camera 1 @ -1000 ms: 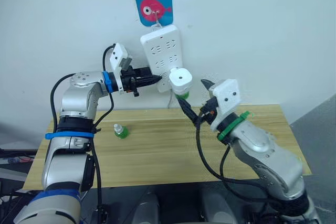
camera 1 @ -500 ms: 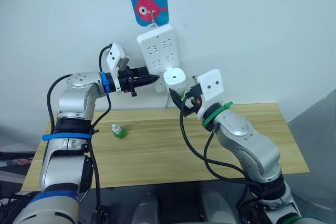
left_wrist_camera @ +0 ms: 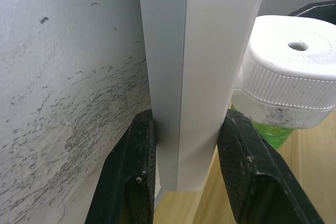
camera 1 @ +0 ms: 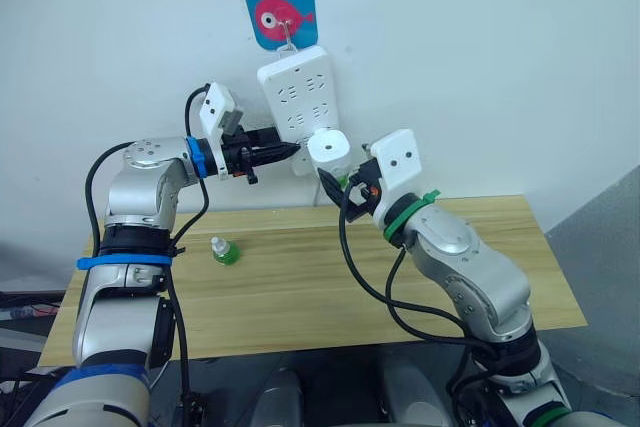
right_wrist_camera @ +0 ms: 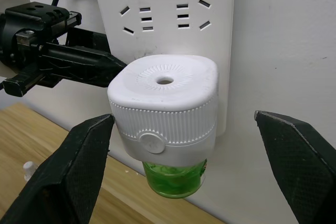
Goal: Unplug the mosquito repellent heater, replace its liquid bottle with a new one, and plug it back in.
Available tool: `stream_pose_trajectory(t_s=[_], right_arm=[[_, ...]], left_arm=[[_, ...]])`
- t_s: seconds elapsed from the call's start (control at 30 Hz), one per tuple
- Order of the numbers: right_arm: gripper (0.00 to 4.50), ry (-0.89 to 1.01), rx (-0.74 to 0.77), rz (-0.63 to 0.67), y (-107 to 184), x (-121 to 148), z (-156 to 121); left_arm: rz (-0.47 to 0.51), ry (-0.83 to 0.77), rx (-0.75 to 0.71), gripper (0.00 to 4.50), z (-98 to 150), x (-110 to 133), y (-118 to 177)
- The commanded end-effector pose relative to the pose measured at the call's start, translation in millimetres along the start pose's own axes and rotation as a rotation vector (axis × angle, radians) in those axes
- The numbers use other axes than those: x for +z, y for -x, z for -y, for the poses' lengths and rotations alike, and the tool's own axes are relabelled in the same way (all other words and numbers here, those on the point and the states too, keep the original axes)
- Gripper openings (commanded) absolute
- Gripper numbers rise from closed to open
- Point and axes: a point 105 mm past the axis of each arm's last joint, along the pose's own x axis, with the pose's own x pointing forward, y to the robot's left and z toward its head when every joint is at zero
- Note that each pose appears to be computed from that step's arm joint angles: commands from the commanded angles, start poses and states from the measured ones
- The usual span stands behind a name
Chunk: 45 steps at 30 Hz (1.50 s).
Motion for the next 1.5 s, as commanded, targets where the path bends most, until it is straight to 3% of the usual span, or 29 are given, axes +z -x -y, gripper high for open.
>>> stream_pose_trajectory(t_s=[0.03,0.33,0.87,1.2,1.3,1.4,1.5], right_arm=[[4.50,0.021,-0.007,0.067,10.2,17.2,7.9],[4.50,-0.011,0.078,0.047,19.2,17.2,-3.3],[4.50,0.005,-0.100,0.076,-19.0,16.3,-6.4],[4.50,-0.036,-0.070,0.072,-22.9,14.2,-16.9],[3.91,-0.047,-0.079,0.063,-23.4,12.2,-15.6],[3.00,-0.053,-0.077,0.062,-24.1,12.3,-15.3],[3.00,-0.053,-0.072,0.066,-24.4,13.8,-15.6]], left_arm=[[0.013,-0.043,-0.003,1.29,2.0,8.0,1.5],[0.008,-0.044,0.003,1.29,1.6,7.3,3.9],[-0.001,-0.049,0.004,1.29,1.1,6.4,4.6],[-0.004,-0.051,0.009,1.29,0.2,6.0,6.6],[-0.004,-0.050,0.010,1.29,0.0,5.8,6.5],[-0.004,-0.050,0.009,1.29,0.1,5.6,6.5],[-0.005,-0.052,0.014,1.29,-0.7,5.0,6.8]])
